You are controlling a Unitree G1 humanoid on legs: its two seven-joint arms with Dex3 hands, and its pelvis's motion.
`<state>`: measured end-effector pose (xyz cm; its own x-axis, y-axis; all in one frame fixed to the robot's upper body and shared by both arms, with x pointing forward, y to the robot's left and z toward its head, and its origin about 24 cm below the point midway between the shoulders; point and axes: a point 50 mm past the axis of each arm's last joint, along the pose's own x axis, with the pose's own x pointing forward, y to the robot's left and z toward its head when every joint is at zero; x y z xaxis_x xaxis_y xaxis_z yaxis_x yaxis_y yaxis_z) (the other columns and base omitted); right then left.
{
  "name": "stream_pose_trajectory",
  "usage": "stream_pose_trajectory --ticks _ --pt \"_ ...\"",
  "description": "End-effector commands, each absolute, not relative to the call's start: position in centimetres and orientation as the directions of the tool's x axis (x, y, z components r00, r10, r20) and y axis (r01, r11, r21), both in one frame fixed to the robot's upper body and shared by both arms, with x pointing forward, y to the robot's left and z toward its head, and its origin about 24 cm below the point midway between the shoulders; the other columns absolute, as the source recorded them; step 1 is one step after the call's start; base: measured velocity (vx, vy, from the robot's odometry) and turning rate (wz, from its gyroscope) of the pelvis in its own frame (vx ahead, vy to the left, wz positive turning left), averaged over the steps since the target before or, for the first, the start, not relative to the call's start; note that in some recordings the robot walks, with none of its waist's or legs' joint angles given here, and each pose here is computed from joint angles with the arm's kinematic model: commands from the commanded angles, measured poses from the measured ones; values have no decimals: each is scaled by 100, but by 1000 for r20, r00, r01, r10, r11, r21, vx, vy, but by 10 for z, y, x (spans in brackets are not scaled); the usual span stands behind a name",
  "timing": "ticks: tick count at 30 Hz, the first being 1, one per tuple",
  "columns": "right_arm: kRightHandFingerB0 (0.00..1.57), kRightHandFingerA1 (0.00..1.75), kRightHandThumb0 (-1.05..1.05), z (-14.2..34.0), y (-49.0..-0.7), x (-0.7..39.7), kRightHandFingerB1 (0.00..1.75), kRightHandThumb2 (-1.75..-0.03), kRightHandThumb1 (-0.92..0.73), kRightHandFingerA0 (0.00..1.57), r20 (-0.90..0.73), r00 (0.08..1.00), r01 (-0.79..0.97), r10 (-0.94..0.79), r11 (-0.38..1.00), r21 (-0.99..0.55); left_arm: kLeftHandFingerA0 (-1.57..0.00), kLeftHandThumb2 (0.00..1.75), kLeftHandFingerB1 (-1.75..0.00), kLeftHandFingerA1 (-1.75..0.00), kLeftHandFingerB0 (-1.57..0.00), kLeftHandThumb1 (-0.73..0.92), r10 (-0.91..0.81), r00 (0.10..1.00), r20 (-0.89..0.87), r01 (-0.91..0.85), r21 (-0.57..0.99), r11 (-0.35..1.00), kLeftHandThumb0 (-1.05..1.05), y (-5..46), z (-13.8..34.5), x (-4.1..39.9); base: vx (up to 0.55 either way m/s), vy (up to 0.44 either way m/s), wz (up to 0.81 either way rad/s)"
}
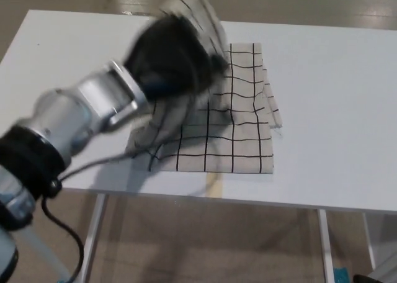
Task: Use the left hand to fold a white towel with checkered patterns in half.
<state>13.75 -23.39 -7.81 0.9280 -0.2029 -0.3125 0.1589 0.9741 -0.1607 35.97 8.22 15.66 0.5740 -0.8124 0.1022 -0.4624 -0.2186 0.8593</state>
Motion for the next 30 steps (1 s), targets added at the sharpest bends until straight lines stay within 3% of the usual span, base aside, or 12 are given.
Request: stream_pose_trajectory --ticks 1,2,3,5,6,7,19,20,23,24,26,30 --pt "61 52 -27 -76 -236 136 51 -57 -59 71 -321 926 145 -198 972 -182 -76 58 -72 -132 -89 54 -864 481 -148 -310 893 -325 -38 69 109 339 0 0 0" --pt "61 52 -27 -76 -237 136 51 -57 -59 70 -321 927 141 -194 973 -181 -65 57 -41 -65 -68 56 -842 490 -225 -230 899 -374 -49 68 101 338 0 0 0" --pt "62 52 -27 -76 -237 137 51 -57 -59 70 -322 928 139 -190 975 -174 -33 59 -33 -34 -41 57 -793 514 -327 -134 883 -450 -63 65 95 336 0 0 0" --pt "62 53 -27 -76 -237 137 51 -57 -58 70 -321 928 140 -187 977 -163 0 59 -27 -15 -15 57 -708 552 -440 19 856 -517 -79 59 85 333 0 0 0" --pt "62 53 -27 -76 -236 138 51 -57 -58 70 -320 929 141 -187 977 -160 0 59 -27 -15 -15 57 -665 567 -487 117 846 -520 -79 56 80 330 0 0 0" --pt "63 53 -27 -76 -237 138 52 -57 -58 70 -317 930 143 -186 978 -154 0 87 -24 0 -7 47 -641 565 -520 185 837 -515 -81 52 78 327 0 0 0" --pt "63 50 -28 -76 -237 140 51 -57 -57 68 -319 930 124 -181 973 -193 0 62 -24 0 0 49 -686 554 -472 285 882 -376 -90 18 110 327 0 0 0" --pt "63 50 -29 -76 -237 139 50 -56 -57 68 -319 930 123 -182 973 -197 0 85 -18 0 -1 44 -693 554 -461 283 887 -364 -78 13 115 327 0 0 0" --pt "63 50 -29 -77 -234 137 50 -56 -57 69 -322 930 115 -180 971 -209 0 85 -20 -2 -1 41 -732 555 -396 263 918 -298 -75 -6 137 329 0 0 0" --pt "63 50 -29 -77 -233 137 50 -56 -57 70 -321 930 112 -178 971 -212 0 60 -25 -8 -1 50 -742 558 -372 259 927 -270 -86 -11 144 330 0 0 0" --pt "63 51 -30 -77 -232 136 50 -56 -56 70 -324 930 108 -175 971 -215 0 84 -22 -5 -2 39 -753 561 -344 253 937 -240 -72 -16 150 331 0 0 0" --pt "63 51 -31 -77 -232 136 50 -56 -56 71 -325 931 93 -167 968 -233 0 85 -20 -2 -1 39 -796 559 -231 212 968 -132 -73 -28 178 333 0 0 0"
